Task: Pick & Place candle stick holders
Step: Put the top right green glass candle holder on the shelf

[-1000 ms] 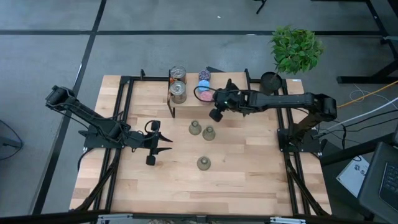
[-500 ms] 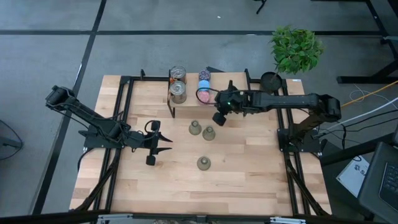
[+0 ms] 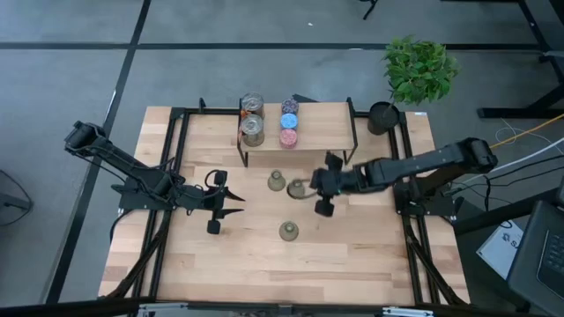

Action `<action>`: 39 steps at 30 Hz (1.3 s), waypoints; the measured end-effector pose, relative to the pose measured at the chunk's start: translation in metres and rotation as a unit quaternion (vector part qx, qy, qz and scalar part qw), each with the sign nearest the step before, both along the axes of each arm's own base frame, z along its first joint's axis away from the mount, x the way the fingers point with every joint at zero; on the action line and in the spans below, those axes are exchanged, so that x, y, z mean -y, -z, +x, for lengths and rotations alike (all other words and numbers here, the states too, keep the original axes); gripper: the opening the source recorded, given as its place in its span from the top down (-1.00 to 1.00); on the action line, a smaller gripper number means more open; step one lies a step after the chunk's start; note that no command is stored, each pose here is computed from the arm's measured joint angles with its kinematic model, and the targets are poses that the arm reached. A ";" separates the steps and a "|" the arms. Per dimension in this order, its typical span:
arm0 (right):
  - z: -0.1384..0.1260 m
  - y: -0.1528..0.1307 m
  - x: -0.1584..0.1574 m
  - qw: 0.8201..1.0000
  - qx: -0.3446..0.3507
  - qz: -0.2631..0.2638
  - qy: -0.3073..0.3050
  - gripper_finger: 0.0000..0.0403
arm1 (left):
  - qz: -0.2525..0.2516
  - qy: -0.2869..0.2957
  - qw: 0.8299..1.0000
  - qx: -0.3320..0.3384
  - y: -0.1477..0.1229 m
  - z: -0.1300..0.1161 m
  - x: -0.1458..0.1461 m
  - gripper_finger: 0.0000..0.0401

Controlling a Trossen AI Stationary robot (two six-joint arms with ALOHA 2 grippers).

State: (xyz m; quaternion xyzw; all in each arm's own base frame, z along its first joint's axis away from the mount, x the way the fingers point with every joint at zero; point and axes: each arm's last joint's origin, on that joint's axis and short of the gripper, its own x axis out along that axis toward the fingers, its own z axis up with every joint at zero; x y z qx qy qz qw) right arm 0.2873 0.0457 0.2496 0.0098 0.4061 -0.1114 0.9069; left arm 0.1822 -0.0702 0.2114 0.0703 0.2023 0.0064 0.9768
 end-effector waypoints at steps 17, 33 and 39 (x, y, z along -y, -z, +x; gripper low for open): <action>-0.009 0.016 -0.052 0.993 0.053 0.056 -0.086 0.84 | -0.058 0.030 0.998 0.008 -0.003 0.001 0.003 0.37; -0.004 0.011 -0.054 0.984 0.083 0.017 -0.158 0.84 | -0.131 0.126 0.977 0.115 0.029 -0.010 -0.044 0.37; -0.001 0.012 -0.050 0.983 0.079 -0.002 -0.166 0.84 | -0.139 0.091 0.978 0.130 0.025 -0.027 -0.068 0.37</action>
